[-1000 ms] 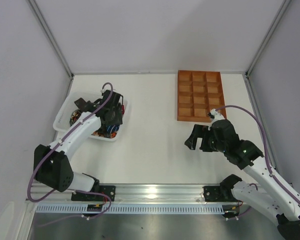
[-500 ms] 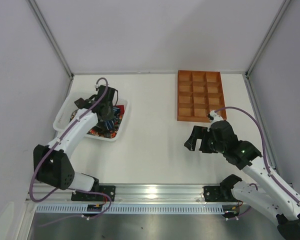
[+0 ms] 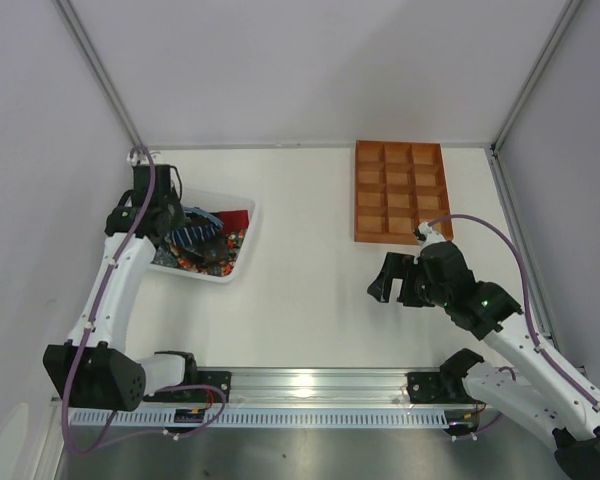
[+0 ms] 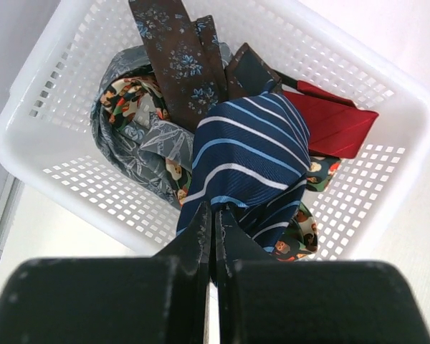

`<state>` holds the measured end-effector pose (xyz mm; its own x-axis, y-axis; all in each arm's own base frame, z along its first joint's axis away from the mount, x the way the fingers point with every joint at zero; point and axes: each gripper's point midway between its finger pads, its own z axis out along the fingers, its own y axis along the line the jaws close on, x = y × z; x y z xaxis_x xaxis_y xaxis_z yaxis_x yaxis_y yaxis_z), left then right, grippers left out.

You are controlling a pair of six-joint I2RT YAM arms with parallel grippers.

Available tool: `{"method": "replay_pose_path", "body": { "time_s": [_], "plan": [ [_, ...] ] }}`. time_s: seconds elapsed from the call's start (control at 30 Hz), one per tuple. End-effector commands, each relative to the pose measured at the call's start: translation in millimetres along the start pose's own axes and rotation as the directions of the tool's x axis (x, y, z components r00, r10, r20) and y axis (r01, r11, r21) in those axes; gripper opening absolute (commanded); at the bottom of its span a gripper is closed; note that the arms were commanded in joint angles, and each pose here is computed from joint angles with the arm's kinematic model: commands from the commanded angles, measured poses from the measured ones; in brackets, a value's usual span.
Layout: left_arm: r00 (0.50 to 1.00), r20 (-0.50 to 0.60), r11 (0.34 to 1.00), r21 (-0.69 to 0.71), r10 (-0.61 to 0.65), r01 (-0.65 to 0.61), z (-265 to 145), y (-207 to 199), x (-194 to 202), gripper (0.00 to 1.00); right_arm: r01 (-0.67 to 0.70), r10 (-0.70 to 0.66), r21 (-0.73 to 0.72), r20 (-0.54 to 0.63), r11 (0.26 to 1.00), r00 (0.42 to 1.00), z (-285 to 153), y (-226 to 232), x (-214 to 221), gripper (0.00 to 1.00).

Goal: Roll the ties
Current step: Grab a tie with the left arm, then move the tie to the center of the board

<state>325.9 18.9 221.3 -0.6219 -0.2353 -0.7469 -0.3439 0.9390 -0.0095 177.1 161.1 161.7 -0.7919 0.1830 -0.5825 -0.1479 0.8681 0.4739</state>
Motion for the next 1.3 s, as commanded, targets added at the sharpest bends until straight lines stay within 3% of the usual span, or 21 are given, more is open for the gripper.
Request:
{"method": "replay_pose_path", "body": {
  "time_s": [0.0,0.17,0.3,0.4,0.43,0.5,0.53,0.63,0.67,0.7,0.73,0.77,0.9,0.93,1.0,1.13,1.23,1.27],
  "plan": [
    [0.997,0.079,0.998,0.07,0.0,-0.006,-13,-4,-24,0.0,0.002,-0.001,-0.025,0.019,1.0,1.0,1,5,-4,1.0],
    [0.982,0.183,0.989,0.148,-0.053,0.026,-37,-11,-46,0.0,-0.003,0.004,-0.028,0.008,1.0,1.0,4,5,-1,1.0],
    [0.965,0.242,0.957,0.29,-0.101,0.028,-67,-30,-62,0.0,-0.008,0.008,-0.033,0.007,0.999,1.0,6,6,-1,1.0],
    [0.943,0.303,0.851,0.524,-0.141,-0.041,-111,-64,-72,0.0,-0.011,0.011,-0.036,0.005,0.999,1.0,7,7,-2,1.0],
    [0.93,0.328,0.759,0.644,-0.164,-0.093,-141,-82,-72,0.0,-0.011,0.011,-0.038,0.003,0.999,1.0,7,8,-2,1.0],
    [0.922,0.334,0.657,0.743,-0.197,-0.129,-168,-97,-70,0.0,-0.012,0.013,-0.05,0.008,0.999,1.0,6,11,-5,1.0],
    [0.923,0.317,0.541,0.826,-0.218,-0.156,-195,-110,-65,0.01,-0.013,0.013,-0.049,0.004,0.999,1.0,8,11,-4,1.0],
    [0.938,0.212,0.36,0.927,-0.274,-0.105,-227,-124,-50,0.0,-0.01,0.011,-0.056,0.005,0.998,1.0,8,15,-7,1.0],
    [0.94,0.212,0.254,0.956,-0.267,-0.144,-246,-131,-46,0.01,-0.011,0.012,-0.057,0.004,0.998,1.0,7,15,-7,1.0],
    [0.944,0.186,0.202,0.97,-0.271,-0.133,-253,-134,-43,0.01,-0.014,0.014,-0.063,0.005,0.998,1.0,6,17,-9,1.0],
    [0.96,0.078,0.152,0.988,-0.268,-0.038,-248,-138,-31,0.0,-0.021,0.022,-0.066,0.006,0.998,1.0,5,19,-9,1.0],
    [0.958,0.097,0.081,0.994,-0.27,-0.078,-264,-143,-28,0.01,-0.029,0.03,-0.069,0.013,0.997,0.999,2,20,-11,1.0],
    [0.974,-0.018,0.026,0.999,-0.227,0.024,-260,-169,-3,0.01,-0.059,0.066,-0.087,0.074,0.994,0.995,-9,23,-23,1.0],
    [0.983,-0.051,-0.019,0.999,-0.178,0.049,-265,-183,15,0.0,-0.064,0.072,-0.093,0.083,0.994,0.994,-11,24,-25,1.0],
    [0.981,-0.119,-0.019,0.993,-0.152,0.118,-251,-207,28,0.0,-0.072,0.081,-0.091,0.098,0.993,0.992,-13,22,-30,1.0],
    [0.978,-0.203,-0.093,0.976,-0.039,0.198,-253,-261,61,0.0,-0.096,0.102,-0.059,0.119,0.994,0.988,-19,16,-38,1.0],
    [0.972,-0.231,-0.213,0.948,0.041,0.235,-273,-293,81,0.0,-0.129,0.129,-0.015,0.153,0.992,0.98,-28,6,-43,1.0],
    [0.97,-0.24,-0.223,0.944,0.043,0.244,-271,-297,82,0.0,-0.135,0.136,-0.015,0.164,0.991,0.977,-31,6,-45,1.0]
  ]
}}
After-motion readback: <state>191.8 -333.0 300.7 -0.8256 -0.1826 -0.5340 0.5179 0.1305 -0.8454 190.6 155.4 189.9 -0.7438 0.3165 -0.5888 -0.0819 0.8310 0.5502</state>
